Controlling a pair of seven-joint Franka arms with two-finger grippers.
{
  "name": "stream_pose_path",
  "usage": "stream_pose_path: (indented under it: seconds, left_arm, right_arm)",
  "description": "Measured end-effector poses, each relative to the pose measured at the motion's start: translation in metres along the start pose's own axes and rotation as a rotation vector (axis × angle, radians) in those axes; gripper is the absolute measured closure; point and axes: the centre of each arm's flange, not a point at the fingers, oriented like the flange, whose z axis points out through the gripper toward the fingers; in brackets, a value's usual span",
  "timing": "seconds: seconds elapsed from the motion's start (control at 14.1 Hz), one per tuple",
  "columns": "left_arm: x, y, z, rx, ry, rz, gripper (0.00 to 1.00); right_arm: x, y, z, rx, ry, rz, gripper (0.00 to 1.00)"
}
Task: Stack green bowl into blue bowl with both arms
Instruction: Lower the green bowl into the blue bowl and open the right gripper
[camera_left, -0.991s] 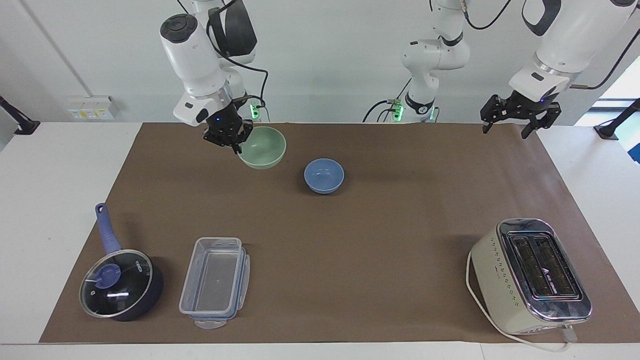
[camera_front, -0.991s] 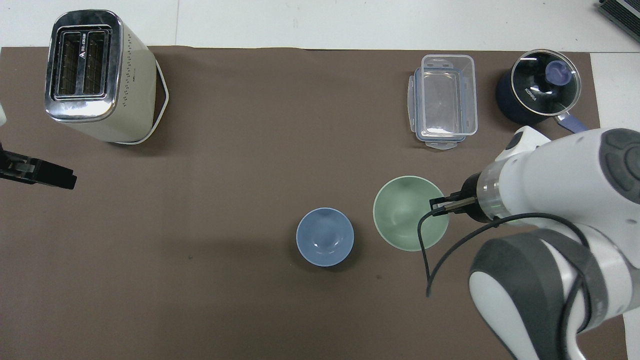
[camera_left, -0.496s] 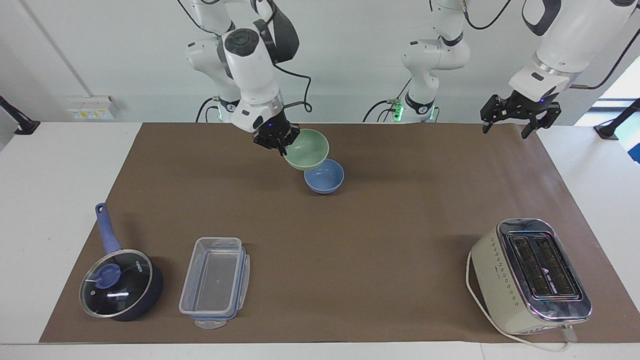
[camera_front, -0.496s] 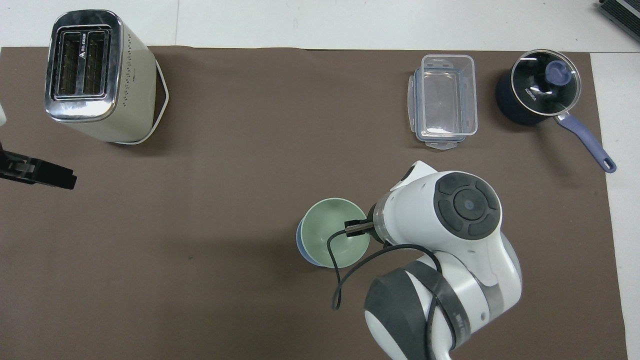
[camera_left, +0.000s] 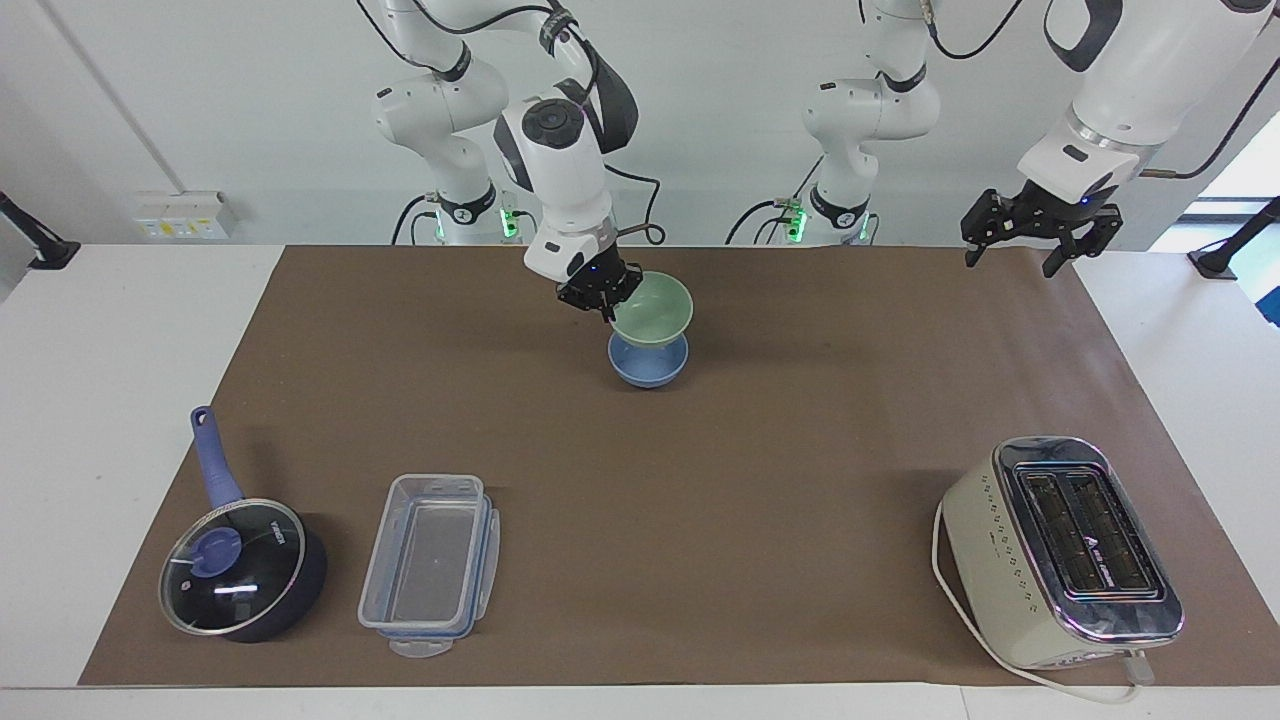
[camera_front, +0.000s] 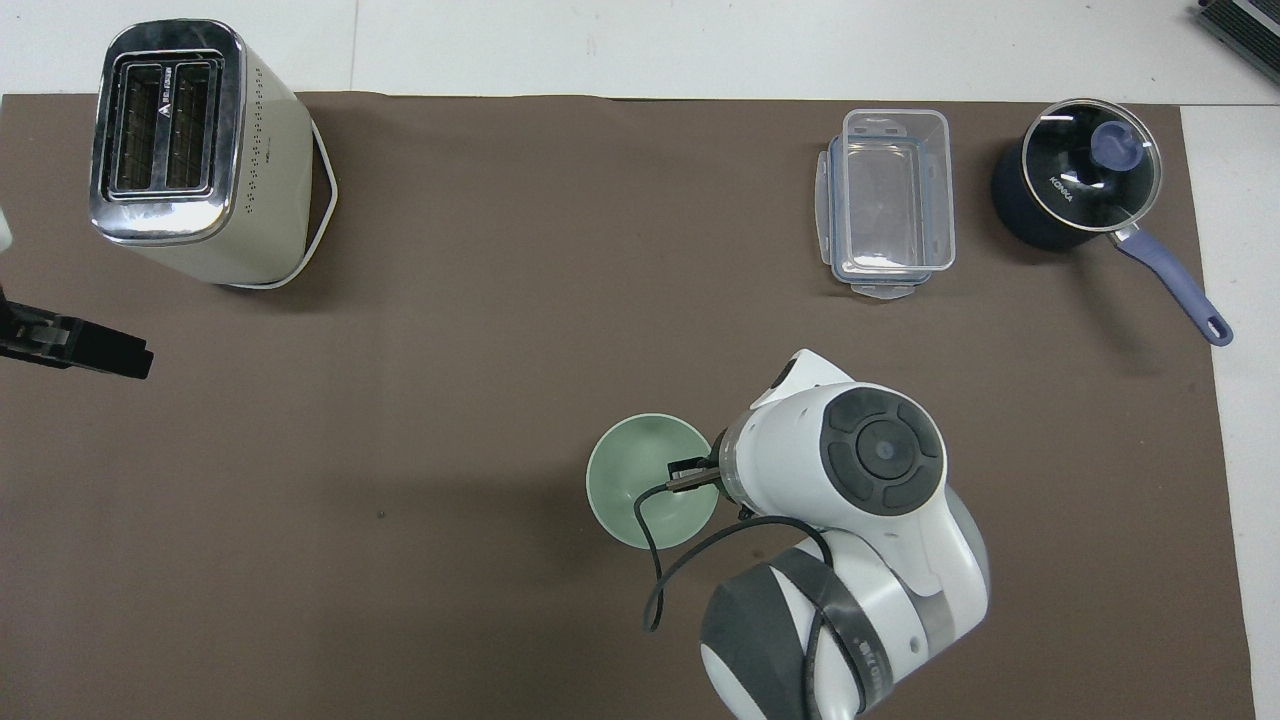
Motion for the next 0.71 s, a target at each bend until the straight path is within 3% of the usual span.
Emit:
stream_pose_path:
  seconds: [0.71]
  left_arm:
    - [0.0, 0.0, 0.0, 0.0, 0.0, 0.0, 0.0]
  right_arm:
    - [0.005, 0.007, 0.032, 0.009, 0.052, 0.009, 0.96]
